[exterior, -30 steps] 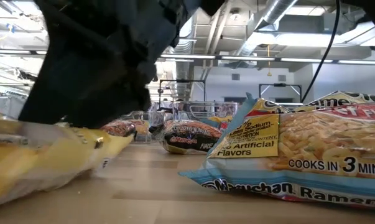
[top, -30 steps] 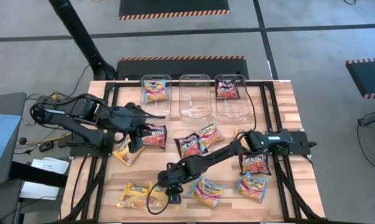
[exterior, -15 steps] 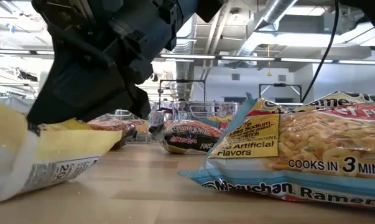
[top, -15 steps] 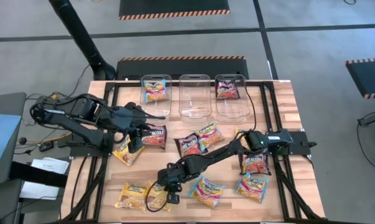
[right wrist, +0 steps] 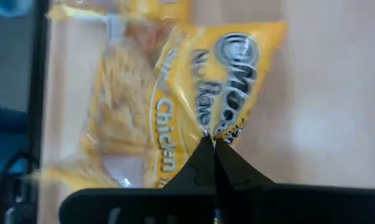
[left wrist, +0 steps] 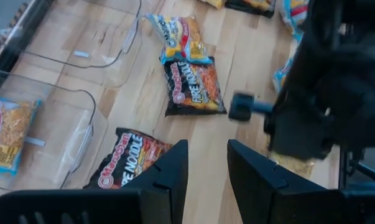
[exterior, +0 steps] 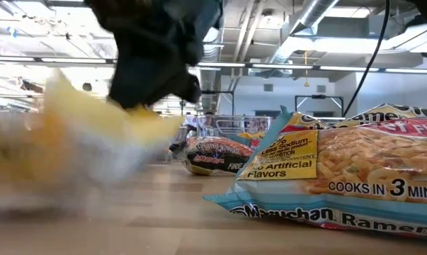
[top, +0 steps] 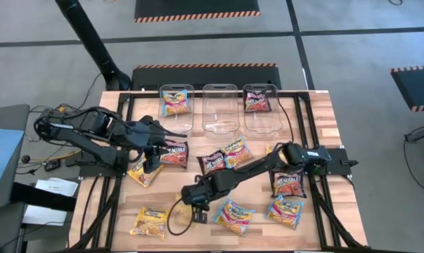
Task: Sort Maruchan noodles
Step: Put the yellow noodle pack into the middle transparent bin
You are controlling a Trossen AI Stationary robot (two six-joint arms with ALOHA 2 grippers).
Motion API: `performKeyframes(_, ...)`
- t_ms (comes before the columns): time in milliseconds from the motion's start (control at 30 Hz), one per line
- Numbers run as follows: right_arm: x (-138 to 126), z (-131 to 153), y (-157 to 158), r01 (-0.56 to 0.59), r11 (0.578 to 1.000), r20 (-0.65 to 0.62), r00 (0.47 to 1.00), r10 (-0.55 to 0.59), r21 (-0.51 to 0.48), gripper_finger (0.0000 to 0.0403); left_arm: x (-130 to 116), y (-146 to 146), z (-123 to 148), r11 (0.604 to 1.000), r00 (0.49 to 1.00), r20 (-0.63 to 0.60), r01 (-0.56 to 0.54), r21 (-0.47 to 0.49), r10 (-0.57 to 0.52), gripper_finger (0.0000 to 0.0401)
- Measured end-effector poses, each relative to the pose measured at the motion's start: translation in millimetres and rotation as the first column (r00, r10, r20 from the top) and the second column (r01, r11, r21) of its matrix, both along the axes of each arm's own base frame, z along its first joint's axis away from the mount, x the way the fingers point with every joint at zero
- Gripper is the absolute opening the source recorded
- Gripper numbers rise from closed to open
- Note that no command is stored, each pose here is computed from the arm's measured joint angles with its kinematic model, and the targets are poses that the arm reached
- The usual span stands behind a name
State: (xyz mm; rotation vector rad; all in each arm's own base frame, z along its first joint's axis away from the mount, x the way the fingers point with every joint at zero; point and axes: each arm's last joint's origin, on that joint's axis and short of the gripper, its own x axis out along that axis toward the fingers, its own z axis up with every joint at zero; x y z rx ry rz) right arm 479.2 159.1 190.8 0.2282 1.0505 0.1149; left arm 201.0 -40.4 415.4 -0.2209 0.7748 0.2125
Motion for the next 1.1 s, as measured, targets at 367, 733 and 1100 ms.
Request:
performKeyframes(367, -35, 70, -24, 0.099, 0.976, 0.007, 0.995, -0.099, -0.196, 0.0003, -1, 0, -1, 1.0, 1.0, -0.011, 0.0, 0.003, 0.0, 0.0098)
performKeyframes(733, -71, 116, -88, 0.105, 0.895, -0.095, 0.982, -0.161, -0.434, 0.0003, -1, 0, 0, 1.0, 1.0, -0.005, -0.003, 0.005, 0.003, 0.0098)
performKeyframes(1100, -90, 145, -163, 0.014, 0.795, -0.149, 0.98, -0.131, -0.607, 0.0003, 1, 9, 0, 0.999, 0.999, -0.004, -0.052, 0.003, 0.052, 0.0098)
